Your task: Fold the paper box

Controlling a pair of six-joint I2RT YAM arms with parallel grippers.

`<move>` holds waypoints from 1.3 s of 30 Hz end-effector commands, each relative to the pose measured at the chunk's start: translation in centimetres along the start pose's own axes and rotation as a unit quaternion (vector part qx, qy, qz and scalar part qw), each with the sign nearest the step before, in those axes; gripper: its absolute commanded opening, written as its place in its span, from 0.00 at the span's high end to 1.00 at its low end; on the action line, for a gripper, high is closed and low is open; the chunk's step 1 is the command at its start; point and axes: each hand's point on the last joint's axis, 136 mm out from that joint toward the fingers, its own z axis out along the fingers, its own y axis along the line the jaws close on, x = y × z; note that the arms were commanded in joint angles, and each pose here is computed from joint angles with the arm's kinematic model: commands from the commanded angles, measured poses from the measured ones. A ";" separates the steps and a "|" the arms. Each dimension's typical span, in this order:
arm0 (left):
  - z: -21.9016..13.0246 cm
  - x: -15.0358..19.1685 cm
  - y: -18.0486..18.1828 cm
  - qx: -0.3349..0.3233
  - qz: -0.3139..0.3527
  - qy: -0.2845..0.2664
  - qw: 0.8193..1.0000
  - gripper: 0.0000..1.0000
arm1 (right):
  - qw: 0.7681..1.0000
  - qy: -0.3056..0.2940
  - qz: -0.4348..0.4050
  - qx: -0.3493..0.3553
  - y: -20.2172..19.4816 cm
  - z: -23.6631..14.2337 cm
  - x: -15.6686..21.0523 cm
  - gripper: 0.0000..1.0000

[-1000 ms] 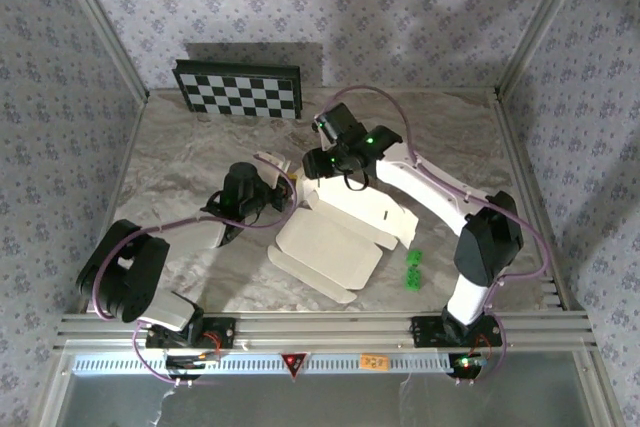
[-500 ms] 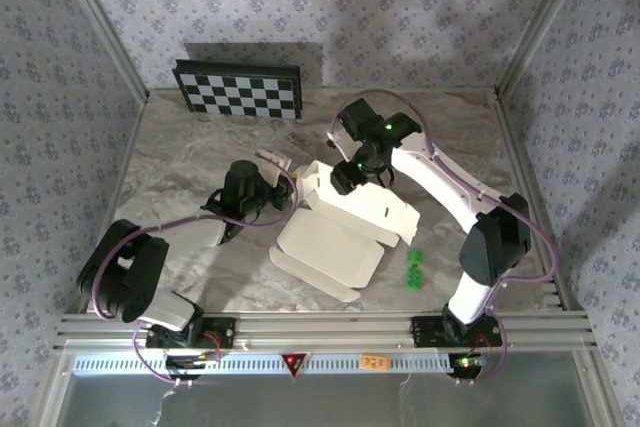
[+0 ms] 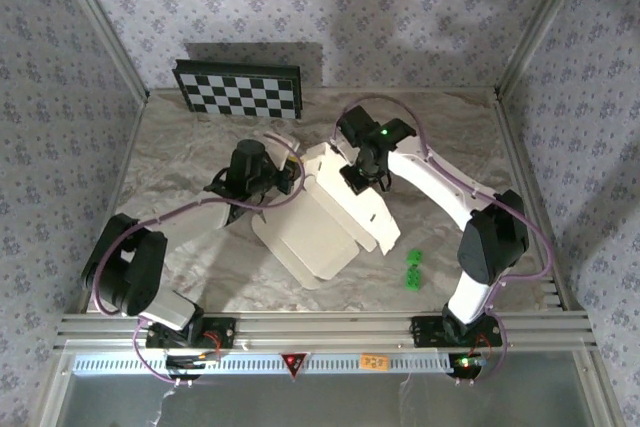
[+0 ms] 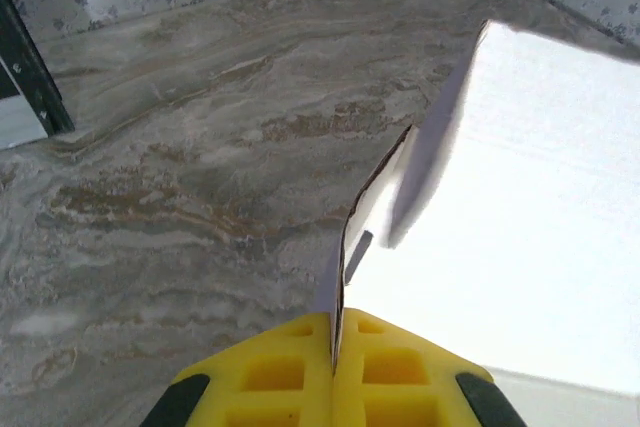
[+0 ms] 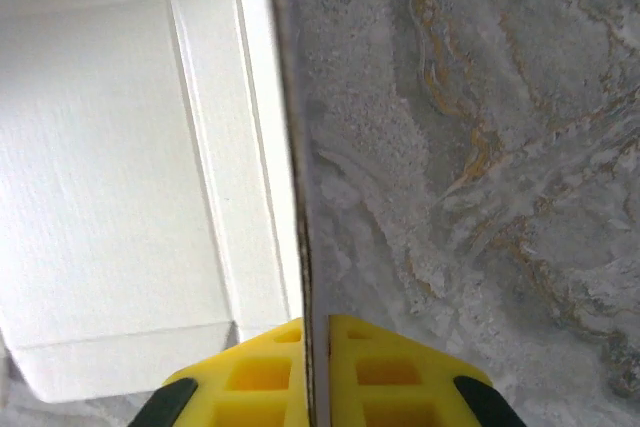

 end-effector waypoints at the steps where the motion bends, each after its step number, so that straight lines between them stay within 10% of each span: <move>1: 0.0 -2.0 -0.7 0.021 -0.007 0.007 1.000 0.98 | 0.997 -0.022 0.048 0.055 -1.3 0.1 -1.3 0.95; 20: 1.6 10.0 1.2 -0.015 -0.079 0.114 0.990 0.97 | 0.992 -0.019 0.060 0.107 -0.2 0.6 -2.1 0.94; 39: 1.4 11.7 1.1 -0.013 -0.071 0.094 0.993 0.96 | 0.987 -0.114 0.110 -0.039 2.5 -5.7 -6.4 0.60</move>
